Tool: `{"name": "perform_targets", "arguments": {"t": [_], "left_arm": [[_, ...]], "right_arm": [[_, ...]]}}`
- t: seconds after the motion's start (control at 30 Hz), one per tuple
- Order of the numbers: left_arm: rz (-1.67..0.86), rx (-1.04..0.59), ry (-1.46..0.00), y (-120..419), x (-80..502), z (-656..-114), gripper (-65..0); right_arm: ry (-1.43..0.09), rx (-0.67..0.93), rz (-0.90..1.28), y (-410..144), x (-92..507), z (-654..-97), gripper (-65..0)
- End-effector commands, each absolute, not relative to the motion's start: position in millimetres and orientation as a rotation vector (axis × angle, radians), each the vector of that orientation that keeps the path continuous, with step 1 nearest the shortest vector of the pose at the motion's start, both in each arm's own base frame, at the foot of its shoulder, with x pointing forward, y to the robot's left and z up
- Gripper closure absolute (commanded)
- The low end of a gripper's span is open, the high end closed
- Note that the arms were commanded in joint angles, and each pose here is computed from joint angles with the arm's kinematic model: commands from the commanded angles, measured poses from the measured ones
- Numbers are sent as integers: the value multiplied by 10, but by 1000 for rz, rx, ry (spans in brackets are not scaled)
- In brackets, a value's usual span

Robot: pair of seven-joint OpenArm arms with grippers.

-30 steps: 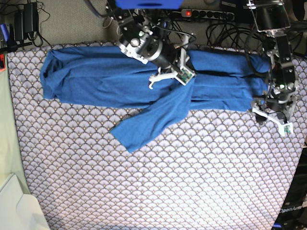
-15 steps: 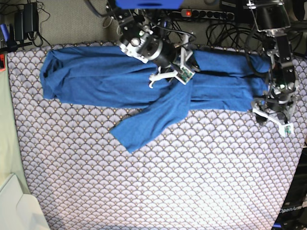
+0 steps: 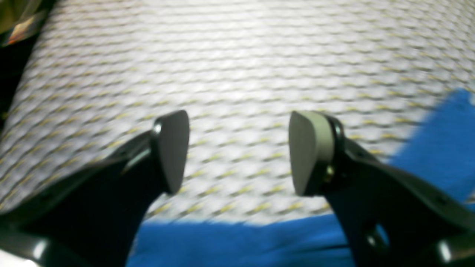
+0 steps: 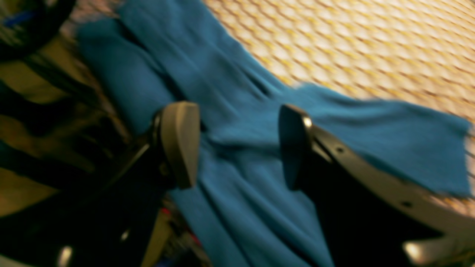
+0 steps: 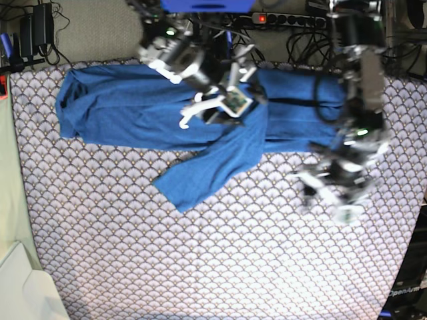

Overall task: Fold the T-shirt properly
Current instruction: 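Reach the left gripper to the other sleeve and grasp it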

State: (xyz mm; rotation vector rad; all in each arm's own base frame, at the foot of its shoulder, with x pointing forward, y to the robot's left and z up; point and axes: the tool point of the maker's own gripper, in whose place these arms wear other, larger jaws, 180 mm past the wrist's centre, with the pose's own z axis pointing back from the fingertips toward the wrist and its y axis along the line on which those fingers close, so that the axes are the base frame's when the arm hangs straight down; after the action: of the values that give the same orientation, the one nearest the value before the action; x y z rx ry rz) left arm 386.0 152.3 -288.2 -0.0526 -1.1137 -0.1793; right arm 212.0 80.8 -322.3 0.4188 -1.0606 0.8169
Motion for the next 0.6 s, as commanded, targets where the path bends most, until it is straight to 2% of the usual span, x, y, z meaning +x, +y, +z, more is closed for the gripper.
{"name": "perform_targets", "arguments": {"t": [0.0, 0.13, 0.3, 0.57], "left_arm": [[-201, -73, -1187, 1366, 3979, -2668, -412], [-261, -171, -1192, 671, 4144, -2600, -412], [-401, -252, -1105, -69, 4189, -2858, -411], [-556, -310, -1008, -848, 4150, -3302, -411]], "right_arm": [[-1125, 436, 795, 794, 2154, -3046, -348], [-1123, 346, 753, 447, 2255, -3085, -348], [-1101, 238, 660, -26, 2371, -3191, -348], [-1091, 89, 554, -638, 2508, -3219, -348]]}}
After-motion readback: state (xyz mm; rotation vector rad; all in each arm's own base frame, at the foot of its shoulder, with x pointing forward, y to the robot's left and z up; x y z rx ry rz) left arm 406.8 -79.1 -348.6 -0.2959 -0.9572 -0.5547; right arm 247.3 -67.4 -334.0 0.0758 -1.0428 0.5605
